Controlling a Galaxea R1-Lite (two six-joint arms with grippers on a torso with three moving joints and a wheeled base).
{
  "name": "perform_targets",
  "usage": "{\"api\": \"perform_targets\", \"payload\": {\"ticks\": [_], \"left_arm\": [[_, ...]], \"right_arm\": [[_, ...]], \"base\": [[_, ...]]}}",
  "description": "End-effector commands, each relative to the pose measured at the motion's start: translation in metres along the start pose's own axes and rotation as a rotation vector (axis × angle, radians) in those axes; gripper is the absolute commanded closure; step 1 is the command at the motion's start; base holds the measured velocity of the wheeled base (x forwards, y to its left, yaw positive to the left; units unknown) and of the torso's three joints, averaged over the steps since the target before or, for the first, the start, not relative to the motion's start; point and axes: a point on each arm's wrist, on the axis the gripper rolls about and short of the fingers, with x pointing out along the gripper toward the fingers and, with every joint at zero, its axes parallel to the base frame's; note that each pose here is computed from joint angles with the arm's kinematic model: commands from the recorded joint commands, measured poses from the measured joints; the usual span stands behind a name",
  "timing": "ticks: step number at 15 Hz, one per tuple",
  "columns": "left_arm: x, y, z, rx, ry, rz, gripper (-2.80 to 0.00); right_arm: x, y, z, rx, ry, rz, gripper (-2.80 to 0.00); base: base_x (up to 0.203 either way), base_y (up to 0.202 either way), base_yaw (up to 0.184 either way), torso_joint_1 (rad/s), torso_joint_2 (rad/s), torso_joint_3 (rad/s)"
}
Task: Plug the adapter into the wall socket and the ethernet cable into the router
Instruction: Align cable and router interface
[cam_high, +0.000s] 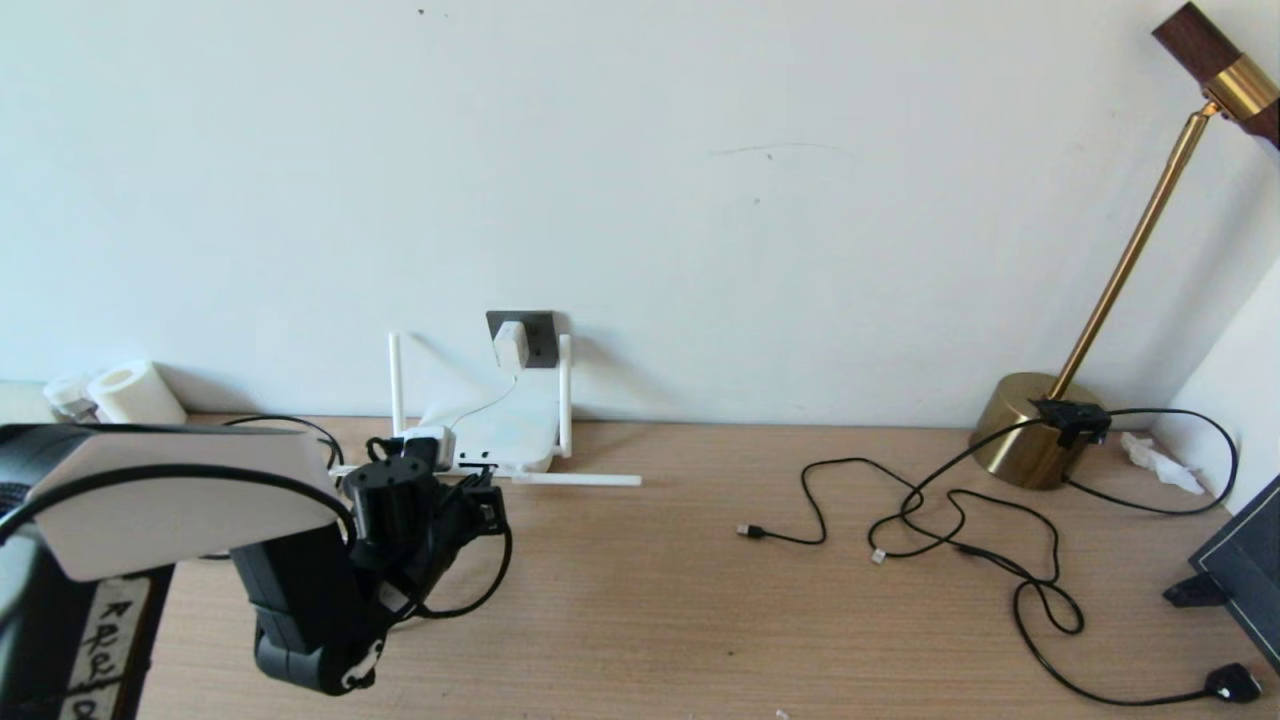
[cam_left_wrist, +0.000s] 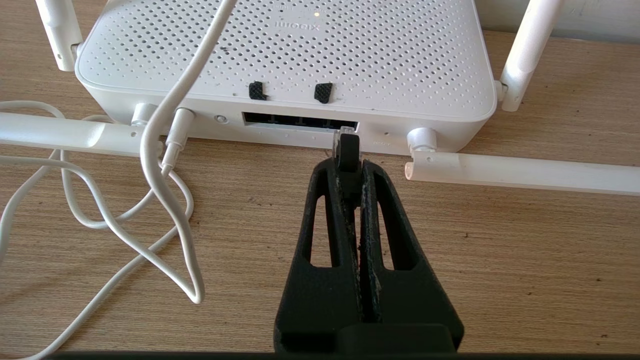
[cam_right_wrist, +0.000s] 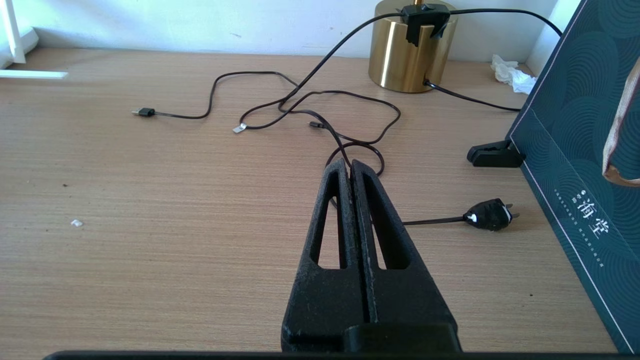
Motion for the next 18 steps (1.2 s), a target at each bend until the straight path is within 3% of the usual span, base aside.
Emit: {"api": "perform_targets", "payload": {"ticks": [1, 18], "left_arm": [[0.0002, 0.0002, 0.0003, -0.002, -0.006, 0.002, 0.0], [0.0091, 0.0032, 0.0033, -0.01, -0.028, 0.008, 0.0]], "right_arm": [[0.0, 0.0, 0.0001, 0.0, -0.001, 0.0, 0.0], [0.0001, 0.0, 0.0001, 0.0, 0.0, 0.0, 0.0]], "base": [[0.0, 0.0, 0.0, 0.0, 0.0, 0.0], [0.0, 0.0, 0.0, 0.0, 0.0, 0.0]]}}
